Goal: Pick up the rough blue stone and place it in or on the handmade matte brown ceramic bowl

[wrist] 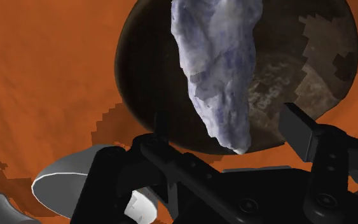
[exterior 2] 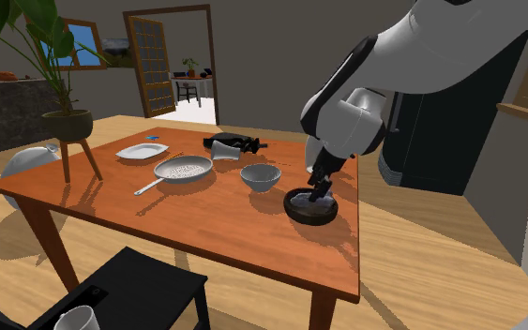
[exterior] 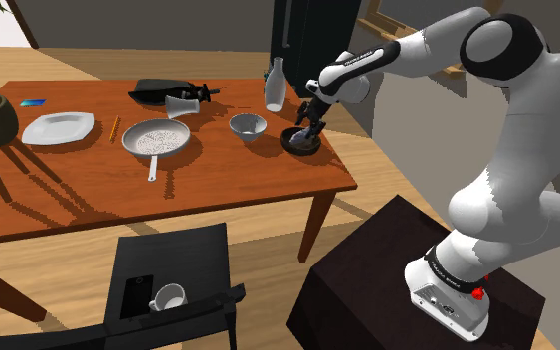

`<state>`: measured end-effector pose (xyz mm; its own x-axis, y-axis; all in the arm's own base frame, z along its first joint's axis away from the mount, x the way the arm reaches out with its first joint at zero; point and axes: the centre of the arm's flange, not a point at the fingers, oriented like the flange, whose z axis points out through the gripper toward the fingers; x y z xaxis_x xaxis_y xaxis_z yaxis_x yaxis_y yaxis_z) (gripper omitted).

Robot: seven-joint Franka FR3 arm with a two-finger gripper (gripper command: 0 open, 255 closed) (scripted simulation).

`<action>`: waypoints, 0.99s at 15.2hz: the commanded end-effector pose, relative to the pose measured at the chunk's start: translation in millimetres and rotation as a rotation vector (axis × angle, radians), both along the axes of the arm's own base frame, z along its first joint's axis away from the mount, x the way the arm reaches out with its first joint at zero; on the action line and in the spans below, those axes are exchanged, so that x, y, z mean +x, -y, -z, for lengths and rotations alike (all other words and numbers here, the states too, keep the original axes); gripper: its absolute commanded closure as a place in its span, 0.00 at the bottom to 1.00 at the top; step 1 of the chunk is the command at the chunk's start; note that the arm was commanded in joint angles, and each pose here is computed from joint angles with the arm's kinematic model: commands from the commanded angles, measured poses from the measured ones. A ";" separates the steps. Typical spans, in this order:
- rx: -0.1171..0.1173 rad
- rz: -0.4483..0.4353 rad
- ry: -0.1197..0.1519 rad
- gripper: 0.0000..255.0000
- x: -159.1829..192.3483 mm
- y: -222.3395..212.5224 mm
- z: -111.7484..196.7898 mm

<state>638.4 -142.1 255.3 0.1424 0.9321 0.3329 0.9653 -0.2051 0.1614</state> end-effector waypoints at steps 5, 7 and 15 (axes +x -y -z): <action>0.000 0.000 0.000 0.00 -2.8 3.9 -12.3; 0.000 0.000 0.000 0.00 -8.6 11.8 -36.8; 0.000 0.000 0.000 0.00 -10.9 14.9 -46.5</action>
